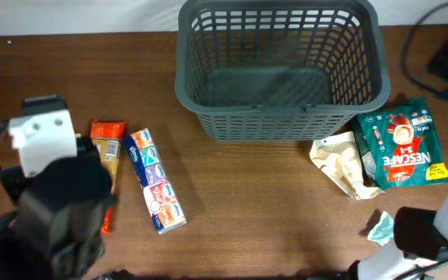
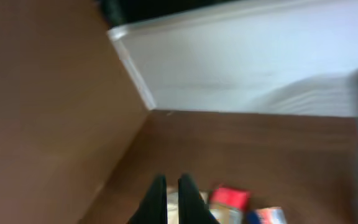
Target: Pack container
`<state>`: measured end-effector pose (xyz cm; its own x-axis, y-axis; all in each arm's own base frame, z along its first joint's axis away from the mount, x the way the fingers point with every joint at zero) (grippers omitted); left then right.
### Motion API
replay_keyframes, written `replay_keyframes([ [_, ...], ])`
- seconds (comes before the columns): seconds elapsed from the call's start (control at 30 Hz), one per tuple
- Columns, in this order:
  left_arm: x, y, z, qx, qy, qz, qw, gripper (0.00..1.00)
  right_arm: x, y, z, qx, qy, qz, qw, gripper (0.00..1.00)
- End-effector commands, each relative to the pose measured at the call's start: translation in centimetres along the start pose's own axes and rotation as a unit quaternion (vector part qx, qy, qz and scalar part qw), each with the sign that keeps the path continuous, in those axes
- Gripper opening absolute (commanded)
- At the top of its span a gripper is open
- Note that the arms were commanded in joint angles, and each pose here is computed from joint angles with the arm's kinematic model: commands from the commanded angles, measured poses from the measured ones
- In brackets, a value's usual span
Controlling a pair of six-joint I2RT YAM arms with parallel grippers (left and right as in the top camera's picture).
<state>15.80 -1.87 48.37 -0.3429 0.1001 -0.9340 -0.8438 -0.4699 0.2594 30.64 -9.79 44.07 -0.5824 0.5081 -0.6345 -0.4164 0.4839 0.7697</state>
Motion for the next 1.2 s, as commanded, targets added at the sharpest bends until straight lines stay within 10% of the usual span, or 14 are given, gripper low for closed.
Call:
replay_keyframes([
  [0.0,1.7,-3.6,-1.2,-0.075,-0.011,0.043,0.996,0.02,-0.8,0.2,-3.7,0.033,-0.055,-0.010,0.998,0.03],
  [0.43,7.6,-13.7,-7.0,0.089,0.023,0.257,0.962,0.02,-2.1,-8.0,-7.5,-0.199,-0.033,0.129,0.971,0.04],
  [1.17,6.8,-9.9,-7.3,0.230,0.056,0.253,0.938,0.02,2.8,-20.0,1.2,-0.368,0.099,0.296,0.876,0.04],
])
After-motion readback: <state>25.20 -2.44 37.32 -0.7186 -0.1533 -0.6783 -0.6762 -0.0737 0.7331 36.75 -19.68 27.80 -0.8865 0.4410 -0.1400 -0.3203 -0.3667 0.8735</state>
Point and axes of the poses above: each gripper's point midway between its finger pads, its own y axis back along the fingers, its own z axis along the line the jaws close on, x = y × z, the point moved 8 cm from there along y, back along the fingers, and after that the axes turned 3 degrees about y, right-handed, at the moved point
